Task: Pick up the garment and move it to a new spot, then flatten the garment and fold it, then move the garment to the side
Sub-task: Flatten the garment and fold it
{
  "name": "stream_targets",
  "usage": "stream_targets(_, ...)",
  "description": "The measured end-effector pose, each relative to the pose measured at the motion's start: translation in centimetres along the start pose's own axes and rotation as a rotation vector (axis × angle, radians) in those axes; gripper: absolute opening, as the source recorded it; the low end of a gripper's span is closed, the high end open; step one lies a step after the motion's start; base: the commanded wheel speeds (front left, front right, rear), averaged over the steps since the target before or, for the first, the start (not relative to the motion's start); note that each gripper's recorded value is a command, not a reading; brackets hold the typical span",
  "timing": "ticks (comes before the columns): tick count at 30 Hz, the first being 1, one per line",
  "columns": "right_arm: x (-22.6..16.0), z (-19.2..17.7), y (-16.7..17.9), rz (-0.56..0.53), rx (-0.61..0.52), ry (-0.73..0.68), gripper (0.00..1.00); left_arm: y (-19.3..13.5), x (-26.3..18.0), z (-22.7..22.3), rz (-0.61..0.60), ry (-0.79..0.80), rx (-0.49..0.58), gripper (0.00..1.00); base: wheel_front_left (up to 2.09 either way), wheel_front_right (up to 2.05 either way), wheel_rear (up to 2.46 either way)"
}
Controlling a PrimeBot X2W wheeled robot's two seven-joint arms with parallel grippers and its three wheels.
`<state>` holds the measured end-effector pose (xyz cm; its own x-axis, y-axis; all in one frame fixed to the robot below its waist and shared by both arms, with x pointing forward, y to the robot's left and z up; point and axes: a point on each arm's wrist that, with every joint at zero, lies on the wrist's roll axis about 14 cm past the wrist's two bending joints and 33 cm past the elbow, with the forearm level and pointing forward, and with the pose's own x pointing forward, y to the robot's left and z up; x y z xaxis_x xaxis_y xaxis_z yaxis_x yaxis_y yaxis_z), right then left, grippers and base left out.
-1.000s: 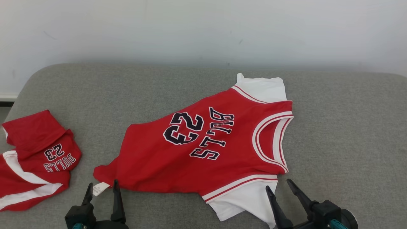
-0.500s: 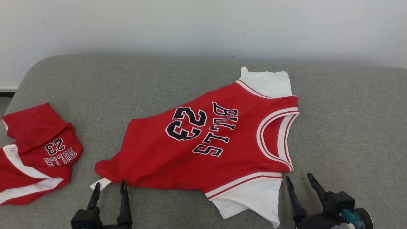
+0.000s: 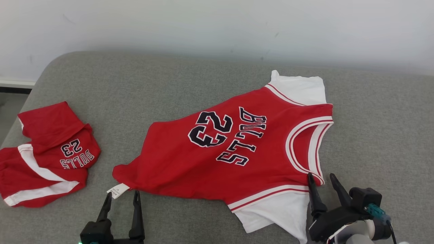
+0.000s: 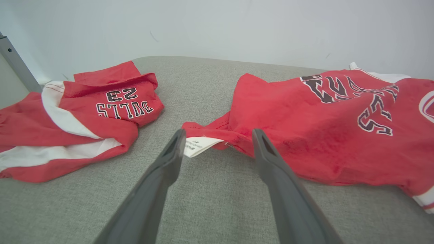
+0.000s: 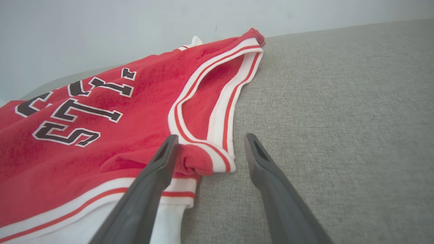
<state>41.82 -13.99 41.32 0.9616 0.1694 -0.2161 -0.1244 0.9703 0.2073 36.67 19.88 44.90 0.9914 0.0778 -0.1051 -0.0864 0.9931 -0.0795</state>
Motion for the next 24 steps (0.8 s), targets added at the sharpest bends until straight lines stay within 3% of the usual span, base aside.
stream_targets(9,1.7,-2.4,-0.9,-0.015,-0.088,0.122,0.99,0.6,-0.4,-0.3,0.010,0.010,0.001,1.00,0.00,0.00,0.00)
stream_targets(12,2.3,-2.6,-1.0,-0.011,-0.108,0.142,0.00,0.7,-0.4,-0.4,0.016,0.012,0.001,1.00,0.00,0.00,0.00)
stream_targets(18,3.5,-1.9,-1.4,-0.010,-0.139,0.135,0.00,0.9,0.0,-0.5,0.022,0.017,-0.005,1.00,0.00,0.00,0.00)
stream_targets(24,3.7,1.6,-7.5,-0.131,-0.212,0.074,0.00,-0.1,0.5,-0.9,-0.006,0.027,-0.010,1.00,0.00,0.00,0.00)
